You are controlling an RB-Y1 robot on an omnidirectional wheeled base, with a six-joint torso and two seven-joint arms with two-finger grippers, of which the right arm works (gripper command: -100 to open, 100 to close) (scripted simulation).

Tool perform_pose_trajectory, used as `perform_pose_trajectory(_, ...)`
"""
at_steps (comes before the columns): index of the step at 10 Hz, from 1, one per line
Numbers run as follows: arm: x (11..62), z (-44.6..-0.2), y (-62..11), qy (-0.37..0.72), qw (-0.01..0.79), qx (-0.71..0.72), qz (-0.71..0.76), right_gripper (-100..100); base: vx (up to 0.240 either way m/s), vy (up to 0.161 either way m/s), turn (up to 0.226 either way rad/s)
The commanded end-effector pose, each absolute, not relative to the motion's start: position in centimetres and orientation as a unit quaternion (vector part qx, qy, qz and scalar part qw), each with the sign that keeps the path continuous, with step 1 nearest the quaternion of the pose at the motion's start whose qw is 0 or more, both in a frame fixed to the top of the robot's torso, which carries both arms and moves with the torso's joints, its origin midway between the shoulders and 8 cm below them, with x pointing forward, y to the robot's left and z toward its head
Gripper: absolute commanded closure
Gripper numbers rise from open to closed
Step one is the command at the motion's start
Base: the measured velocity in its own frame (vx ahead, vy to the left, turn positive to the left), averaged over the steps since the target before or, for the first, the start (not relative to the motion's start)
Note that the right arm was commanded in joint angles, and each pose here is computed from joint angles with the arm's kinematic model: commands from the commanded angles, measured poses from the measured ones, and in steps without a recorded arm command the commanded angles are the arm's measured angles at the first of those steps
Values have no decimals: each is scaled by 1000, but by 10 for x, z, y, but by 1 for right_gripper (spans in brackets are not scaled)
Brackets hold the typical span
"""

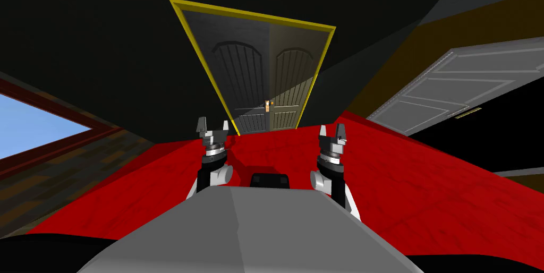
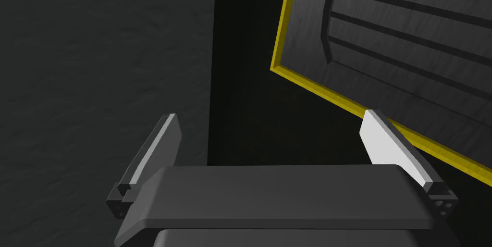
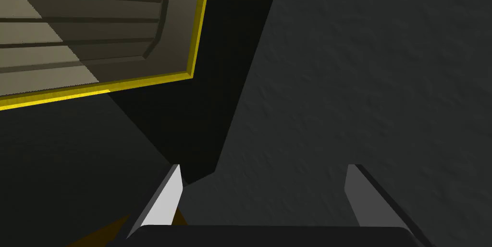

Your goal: Pull the door open

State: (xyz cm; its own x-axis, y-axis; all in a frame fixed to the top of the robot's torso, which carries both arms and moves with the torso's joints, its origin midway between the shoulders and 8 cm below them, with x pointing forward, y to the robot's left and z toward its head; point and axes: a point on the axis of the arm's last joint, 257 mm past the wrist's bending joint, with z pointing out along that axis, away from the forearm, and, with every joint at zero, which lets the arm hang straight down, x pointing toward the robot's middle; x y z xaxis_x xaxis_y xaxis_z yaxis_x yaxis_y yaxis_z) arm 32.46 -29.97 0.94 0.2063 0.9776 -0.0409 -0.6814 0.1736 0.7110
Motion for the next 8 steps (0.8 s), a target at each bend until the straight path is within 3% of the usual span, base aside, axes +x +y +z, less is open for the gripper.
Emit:
perform_pose_trajectory(1, 332, 0, -299, 273, 715, 291, 574, -100, 111, 5, 75)
perform_pose_trajectory(8, 362, -43, -301, 329, 691, 311, 563, -100, 181, 20, 65)
